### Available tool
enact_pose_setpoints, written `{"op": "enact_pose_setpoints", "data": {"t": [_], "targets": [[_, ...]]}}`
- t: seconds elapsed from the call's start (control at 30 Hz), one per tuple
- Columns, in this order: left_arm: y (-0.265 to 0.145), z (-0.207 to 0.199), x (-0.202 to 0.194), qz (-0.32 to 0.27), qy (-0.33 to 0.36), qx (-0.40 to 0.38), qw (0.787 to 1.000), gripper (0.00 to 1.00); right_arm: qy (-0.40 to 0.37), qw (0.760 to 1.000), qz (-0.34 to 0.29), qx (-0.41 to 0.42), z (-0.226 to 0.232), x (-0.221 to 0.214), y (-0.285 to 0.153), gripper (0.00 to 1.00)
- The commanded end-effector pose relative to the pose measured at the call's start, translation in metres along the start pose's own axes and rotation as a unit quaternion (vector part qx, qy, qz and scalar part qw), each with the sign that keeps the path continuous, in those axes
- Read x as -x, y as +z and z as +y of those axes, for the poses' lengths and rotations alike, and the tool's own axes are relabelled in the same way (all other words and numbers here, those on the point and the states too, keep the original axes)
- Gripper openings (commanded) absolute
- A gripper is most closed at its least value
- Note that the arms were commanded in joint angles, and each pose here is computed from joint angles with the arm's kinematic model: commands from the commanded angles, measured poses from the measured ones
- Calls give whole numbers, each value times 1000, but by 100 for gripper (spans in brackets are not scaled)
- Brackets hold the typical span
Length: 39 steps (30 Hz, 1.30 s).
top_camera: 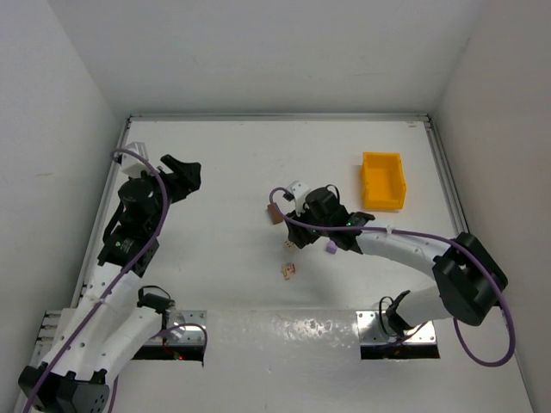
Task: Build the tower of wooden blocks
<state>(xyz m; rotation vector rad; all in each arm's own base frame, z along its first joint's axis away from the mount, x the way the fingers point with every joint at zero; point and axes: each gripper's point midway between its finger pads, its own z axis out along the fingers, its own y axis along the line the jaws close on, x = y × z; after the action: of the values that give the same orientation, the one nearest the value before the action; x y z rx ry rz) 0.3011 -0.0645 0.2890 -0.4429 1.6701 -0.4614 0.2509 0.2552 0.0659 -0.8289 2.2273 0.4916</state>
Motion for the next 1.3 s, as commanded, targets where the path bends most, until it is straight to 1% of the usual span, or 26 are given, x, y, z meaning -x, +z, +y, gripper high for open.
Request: {"op": "enact_pose_setpoints", "data": {"t": [0.0, 0.03, 0.07, 0.17, 0.33, 0.4, 0.43, 0.47, 0.57, 0.73, 0.87, 0.97, 1.07, 1.1, 1.2, 1.27], "targets": [[-1, -10, 16, -18, 7, -18, 1000, 68, -13, 1000, 3, 16, 8, -3, 7, 56], [-1, -10, 17, -19, 7, -19, 1000, 68, -11, 1000, 5, 16, 8, -4, 10, 59], [-1, -10, 17, -18, 7, -19, 1000, 68, -10, 1000, 5, 18, 9, -4, 11, 60], [-1, -11, 17, -18, 9, -22, 1000, 68, -6, 1000, 14, 24, 12, -7, 17, 61], [-3, -13, 18, -20, 9, -27, 999, 68, 6, 999, 31, 13, 8, -14, 29, 61], [-3, -13, 16, -18, 9, -29, 999, 68, 11, 999, 39, 14, 8, -18, 33, 60], [-2, -13, 16, -16, 9, -28, 999, 68, 12, 999, 29, 15, 9, -13, 35, 59], [-2, -14, 17, -18, 9, -29, 999, 68, 14, 999, 31, 16, 9, -13, 38, 57], [-3, -14, 17, -18, 10, -30, 999, 68, 21, 999, 32, 28, 14, -13, 42, 56], [-3, -14, 17, -18, 10, -30, 999, 68, 37, 998, 31, 30, 16, -13, 48, 48], [-3, -14, 17, -19, 9, -32, 999, 68, 48, 998, 30, -3, 5, -15, 53, 41], [-3, -14, 16, -18, 10, -32, 999, 68, 71, 997, 26, -30, -3, -15, 54, 35], [-3, -15, 15, -16, 9, -35, 999, 68, 119, 989, 16, -84, -18, -17, 54, 35], [-3, -15, 15, -15, 9, -35, 999, 68, 130, 985, 8, -114, -28, -17, 53, 34], [-3, -16, 15, -15, 9, -36, 999, 68, 173, 977, -10, -127, -30, -15, 54, 35], [-3, -16, 15, -15, 9, -37, 999, 68, 194, 973, -10, -128, -28, -21, 55, 35]]}}
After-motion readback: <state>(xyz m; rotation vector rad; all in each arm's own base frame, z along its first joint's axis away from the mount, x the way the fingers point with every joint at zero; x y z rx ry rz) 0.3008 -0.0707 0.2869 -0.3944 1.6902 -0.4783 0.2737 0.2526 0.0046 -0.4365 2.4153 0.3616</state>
